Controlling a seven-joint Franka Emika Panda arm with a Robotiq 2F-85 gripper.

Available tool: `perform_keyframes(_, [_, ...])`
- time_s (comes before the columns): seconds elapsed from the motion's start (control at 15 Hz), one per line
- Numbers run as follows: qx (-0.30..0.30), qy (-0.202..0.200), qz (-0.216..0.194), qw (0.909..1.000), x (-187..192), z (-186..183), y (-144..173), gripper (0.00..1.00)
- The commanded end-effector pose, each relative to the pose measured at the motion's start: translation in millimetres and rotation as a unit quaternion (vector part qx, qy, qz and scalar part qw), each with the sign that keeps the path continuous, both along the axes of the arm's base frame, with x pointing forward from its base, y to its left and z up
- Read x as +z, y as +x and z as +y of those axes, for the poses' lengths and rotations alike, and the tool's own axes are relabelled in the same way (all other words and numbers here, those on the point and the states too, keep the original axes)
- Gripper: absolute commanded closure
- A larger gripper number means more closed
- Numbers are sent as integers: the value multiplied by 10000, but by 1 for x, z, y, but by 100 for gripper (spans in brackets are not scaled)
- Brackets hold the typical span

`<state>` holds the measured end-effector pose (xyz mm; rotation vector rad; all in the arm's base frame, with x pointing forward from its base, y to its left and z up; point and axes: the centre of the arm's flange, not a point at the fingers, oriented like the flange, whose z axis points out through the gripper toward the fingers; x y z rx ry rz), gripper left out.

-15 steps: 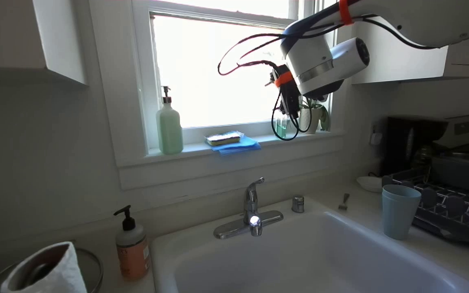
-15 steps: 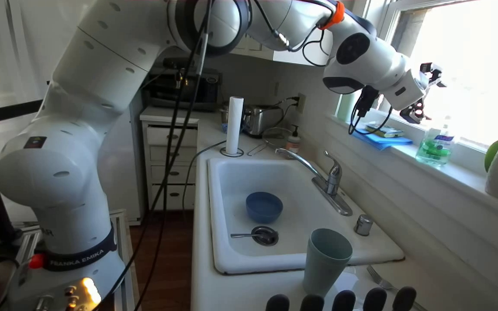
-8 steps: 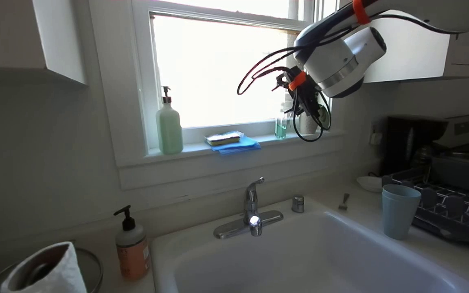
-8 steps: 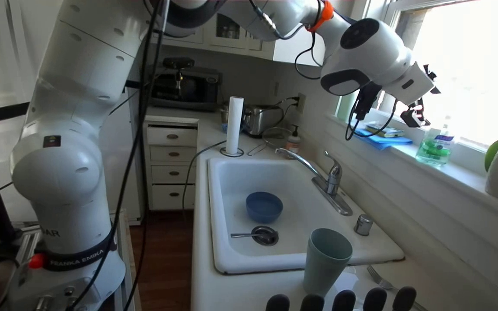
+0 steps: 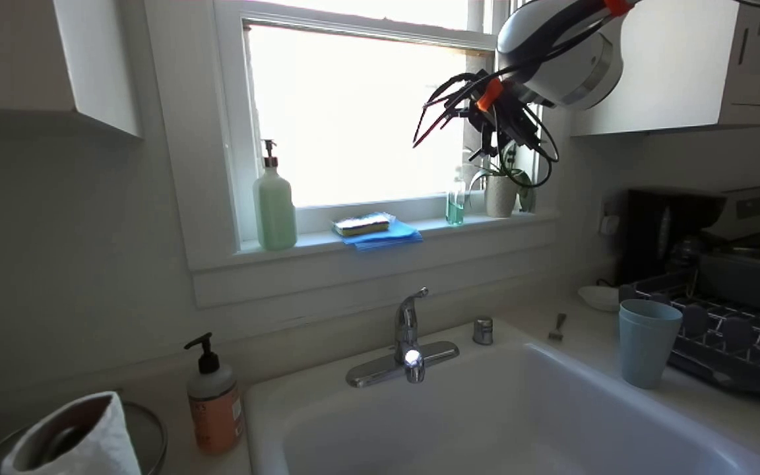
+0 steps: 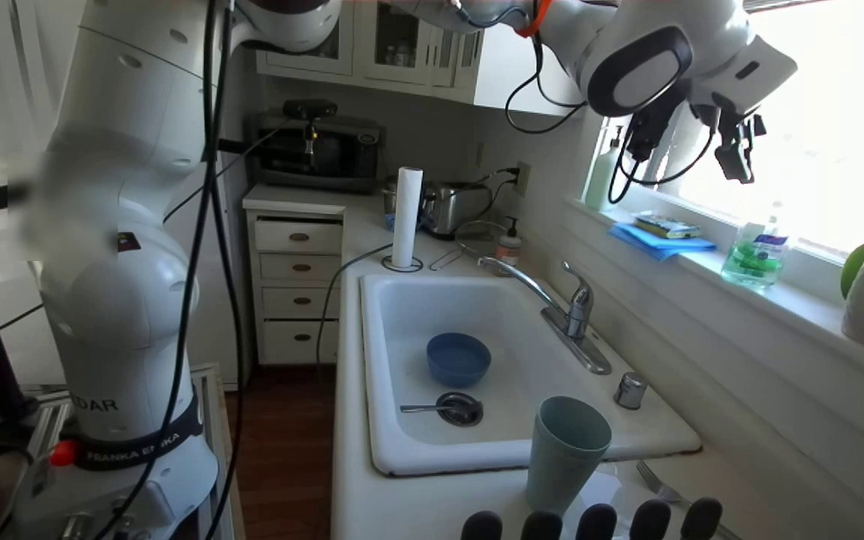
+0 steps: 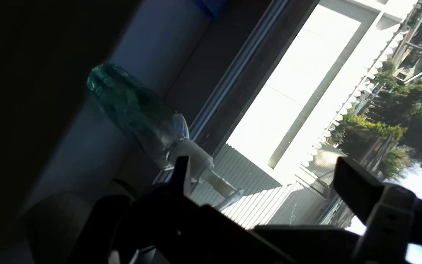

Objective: Put the bottle on the window seal upright

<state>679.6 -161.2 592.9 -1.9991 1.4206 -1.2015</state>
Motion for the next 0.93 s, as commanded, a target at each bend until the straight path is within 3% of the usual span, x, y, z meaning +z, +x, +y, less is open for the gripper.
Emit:
perform_keyframes(0.0, [-20,-535,190,9984,40,2,3,0])
perform_keyframes(0.4, [524,-1011,806,9902,56,-7,-4,0])
perform_keyframes(0.87, [387,-1983,1296,9708,57,-35,-17,0])
